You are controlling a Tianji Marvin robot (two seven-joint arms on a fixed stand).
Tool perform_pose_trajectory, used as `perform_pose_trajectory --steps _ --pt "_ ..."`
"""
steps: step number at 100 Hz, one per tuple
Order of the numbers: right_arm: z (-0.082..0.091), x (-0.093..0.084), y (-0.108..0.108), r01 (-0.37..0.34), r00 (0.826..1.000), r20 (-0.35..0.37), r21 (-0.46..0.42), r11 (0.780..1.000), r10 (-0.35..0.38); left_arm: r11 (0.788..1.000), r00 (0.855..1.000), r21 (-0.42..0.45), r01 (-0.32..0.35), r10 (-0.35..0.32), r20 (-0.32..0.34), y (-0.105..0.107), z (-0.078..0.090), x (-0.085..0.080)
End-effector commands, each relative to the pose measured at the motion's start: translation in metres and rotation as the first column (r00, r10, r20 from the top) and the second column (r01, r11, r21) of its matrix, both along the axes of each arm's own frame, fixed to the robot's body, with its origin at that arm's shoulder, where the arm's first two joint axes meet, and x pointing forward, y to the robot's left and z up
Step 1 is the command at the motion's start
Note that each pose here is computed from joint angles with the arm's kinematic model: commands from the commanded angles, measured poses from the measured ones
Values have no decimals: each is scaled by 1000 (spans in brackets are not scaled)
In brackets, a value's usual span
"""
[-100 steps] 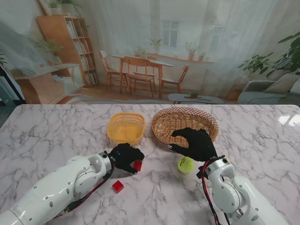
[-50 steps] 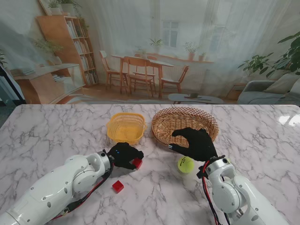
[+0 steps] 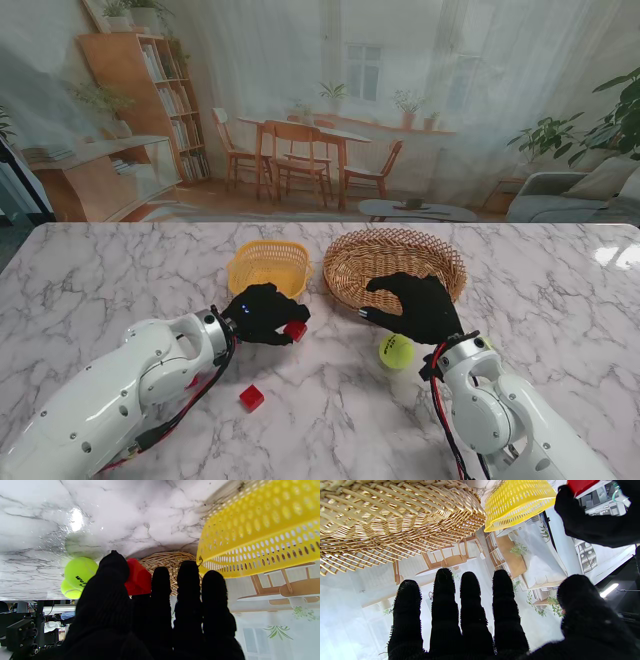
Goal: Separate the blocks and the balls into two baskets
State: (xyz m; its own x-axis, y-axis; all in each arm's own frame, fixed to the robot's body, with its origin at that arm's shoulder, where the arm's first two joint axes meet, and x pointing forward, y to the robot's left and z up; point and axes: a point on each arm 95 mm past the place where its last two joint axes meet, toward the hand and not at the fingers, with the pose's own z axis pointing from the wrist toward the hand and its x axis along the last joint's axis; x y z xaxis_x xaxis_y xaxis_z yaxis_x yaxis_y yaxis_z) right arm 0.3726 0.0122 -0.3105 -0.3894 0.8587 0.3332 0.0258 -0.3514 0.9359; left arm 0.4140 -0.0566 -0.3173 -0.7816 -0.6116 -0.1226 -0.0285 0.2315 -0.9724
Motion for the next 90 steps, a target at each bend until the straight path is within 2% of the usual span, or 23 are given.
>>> perform_pose_trajectory --steps 1,23,41,66,90 --pt "-3 0 0 6 1000 -9 -4 1000 -6 1000 999 14 -9 9 32 1 14 8" --pt "-3 0 -1 9 1000 -8 -6 1000 -10 999 994 -1 -54 54 96 11 35 22" --pt "-3 0 -1 14 1000 -6 -7 1000 -14 992 983 7 -122 120 137 24 45 46" --pt "-4 1 -1 17 1000 -13 -12 1000 -17 972 965 -22 -234 234 115 36 38 71" --pt "-4 2 -1 18 1000 -18 -13 1000 -18 951 947 -9 -310 309 93 40 23 94"
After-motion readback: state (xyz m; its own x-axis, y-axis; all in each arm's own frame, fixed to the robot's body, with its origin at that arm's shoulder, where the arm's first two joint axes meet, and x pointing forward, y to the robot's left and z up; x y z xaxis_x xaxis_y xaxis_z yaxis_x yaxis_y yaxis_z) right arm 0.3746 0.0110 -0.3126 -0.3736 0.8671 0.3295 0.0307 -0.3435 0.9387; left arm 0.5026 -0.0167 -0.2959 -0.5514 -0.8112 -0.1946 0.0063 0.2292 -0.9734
